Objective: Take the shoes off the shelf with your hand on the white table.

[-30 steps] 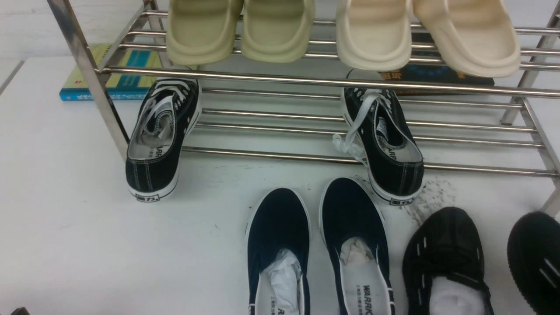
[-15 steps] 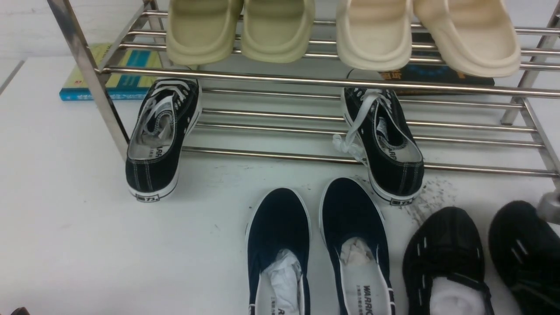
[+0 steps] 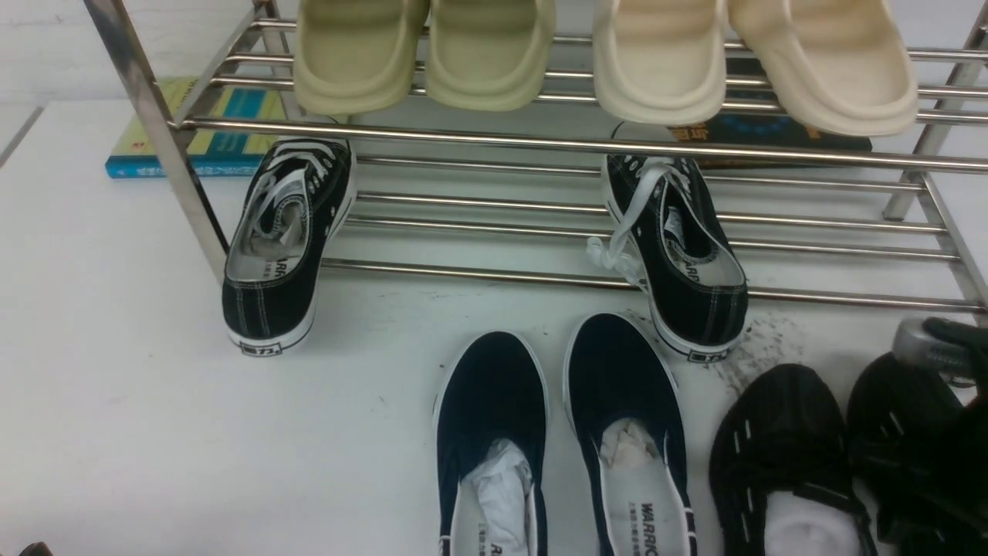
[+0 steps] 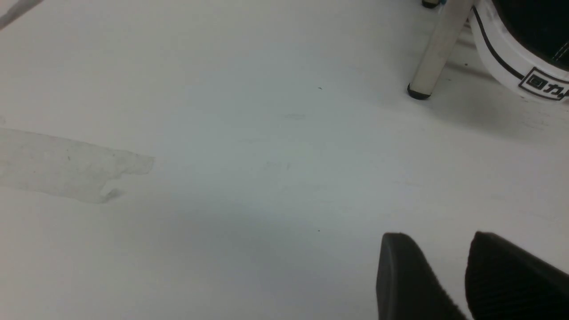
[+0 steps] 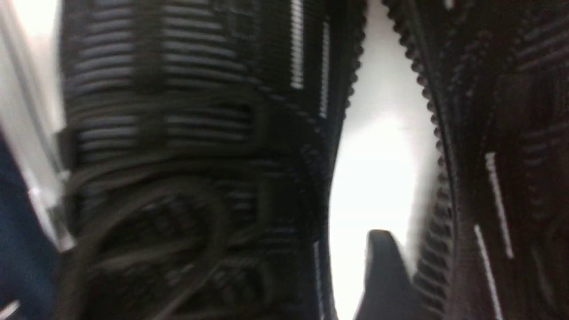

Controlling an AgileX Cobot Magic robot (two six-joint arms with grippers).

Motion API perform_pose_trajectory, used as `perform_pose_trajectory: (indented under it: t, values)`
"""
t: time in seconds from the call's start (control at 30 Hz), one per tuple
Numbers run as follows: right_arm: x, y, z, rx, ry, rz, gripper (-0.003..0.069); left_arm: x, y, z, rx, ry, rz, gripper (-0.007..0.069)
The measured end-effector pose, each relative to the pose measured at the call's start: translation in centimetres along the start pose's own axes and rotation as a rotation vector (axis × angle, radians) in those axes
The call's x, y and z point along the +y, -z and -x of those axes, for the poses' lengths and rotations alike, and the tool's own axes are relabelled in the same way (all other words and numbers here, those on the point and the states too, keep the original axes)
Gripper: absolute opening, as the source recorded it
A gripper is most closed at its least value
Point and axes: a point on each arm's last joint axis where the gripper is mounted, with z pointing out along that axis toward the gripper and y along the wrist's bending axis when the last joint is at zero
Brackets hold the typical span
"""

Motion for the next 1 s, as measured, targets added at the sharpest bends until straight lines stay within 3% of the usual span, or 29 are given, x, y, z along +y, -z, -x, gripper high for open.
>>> perform_pose_trajectory:
  t: [0.13,0.4,0.5,0.6,0.67,0.73,1.0]
  values:
    - [1.1,2.9,1.1,0.02,0.114,-0.007,0.053,0.0,0.0,0.0,0.0,0.0,0.0,0.0242]
    - [2.2,8.5,3.2,-0.073,0.28,-0.037,0.0535,0.0,0.0,0.0,0.0,0.0,0.0,0.0242]
    - [2.3,9.0,3.8,-0.124,0.297,-0.06,0.0483,0.0,0.0,0.0,0.0,0.0,0.0,0.0242]
    - [2.5,8.9,5.3,-0.222,0.332,-0.097,0.028,0.0,0.0,0.0,0.0,0.0,0.0,0.0242]
    - [2.9,8.5,6.4,-0.275,0.355,-0.111,0.0104,0.0,0.0,0.0,0.0,0.0,0.0,0.0242]
    - [3.1,7.9,7.1,-0.305,0.373,-0.122,0.0006,0.0,0.0,0.0,0.0,0.0,0.0,0.0242]
    - [3.5,6.8,8.1,-0.33,0.396,-0.135,-0.0013,0.0,0.0,0.0,0.0,0.0,0.0,0.0242]
